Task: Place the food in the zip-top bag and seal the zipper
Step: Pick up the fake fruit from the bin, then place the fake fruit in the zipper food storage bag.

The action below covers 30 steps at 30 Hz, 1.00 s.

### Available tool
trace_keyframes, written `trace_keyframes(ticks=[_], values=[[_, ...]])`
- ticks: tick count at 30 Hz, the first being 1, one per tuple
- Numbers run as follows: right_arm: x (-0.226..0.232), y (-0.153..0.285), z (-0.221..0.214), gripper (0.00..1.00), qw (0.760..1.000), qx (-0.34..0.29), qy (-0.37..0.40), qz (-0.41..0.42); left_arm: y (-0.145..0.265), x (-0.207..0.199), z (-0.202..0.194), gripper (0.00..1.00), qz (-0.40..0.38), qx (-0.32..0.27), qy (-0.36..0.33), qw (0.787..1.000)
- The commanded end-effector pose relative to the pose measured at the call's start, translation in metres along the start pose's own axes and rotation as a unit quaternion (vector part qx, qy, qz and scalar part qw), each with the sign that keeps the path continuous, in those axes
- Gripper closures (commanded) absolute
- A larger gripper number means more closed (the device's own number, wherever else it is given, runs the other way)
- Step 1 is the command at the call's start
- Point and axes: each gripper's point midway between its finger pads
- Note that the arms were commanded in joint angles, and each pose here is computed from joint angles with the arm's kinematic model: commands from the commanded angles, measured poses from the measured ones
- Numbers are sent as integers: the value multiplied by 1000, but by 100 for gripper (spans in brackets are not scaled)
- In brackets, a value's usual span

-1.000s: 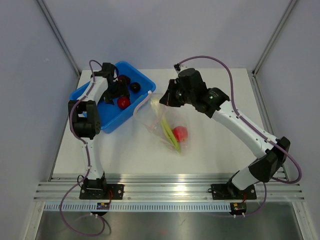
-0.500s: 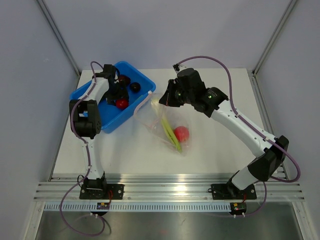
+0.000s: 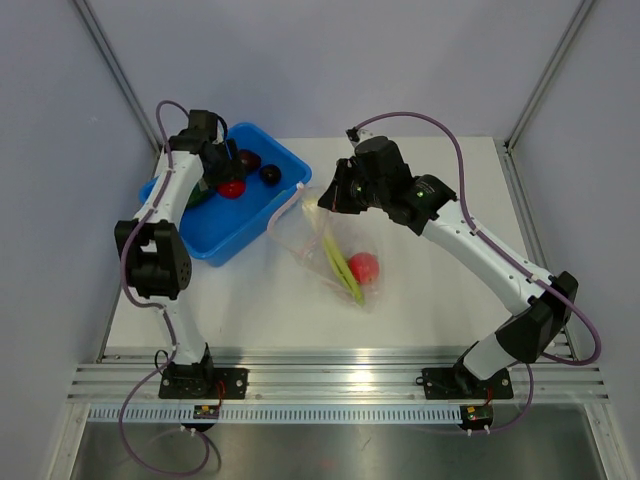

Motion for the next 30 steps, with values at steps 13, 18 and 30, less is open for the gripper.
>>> trace_keyframes(ticks=[13, 18, 30], values=[[49, -48, 25, 100, 997, -6, -8, 73, 151, -22, 43, 40, -62, -158, -16, 985], [53, -64, 23, 100, 997, 6, -16, 79, 182, -43, 29, 40, -121, -177, -32, 976], [56, -62, 27, 100, 997, 0, -21, 81, 196, -121, -25, 42, -268, -136, -83, 950]])
Point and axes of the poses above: each gripper's point midway between its finger pads, its own y axis back along the fingers, its own x axis along the line the jaws close on, z = x × y, and after that the axes turned 15 degrees about -y, right-handed
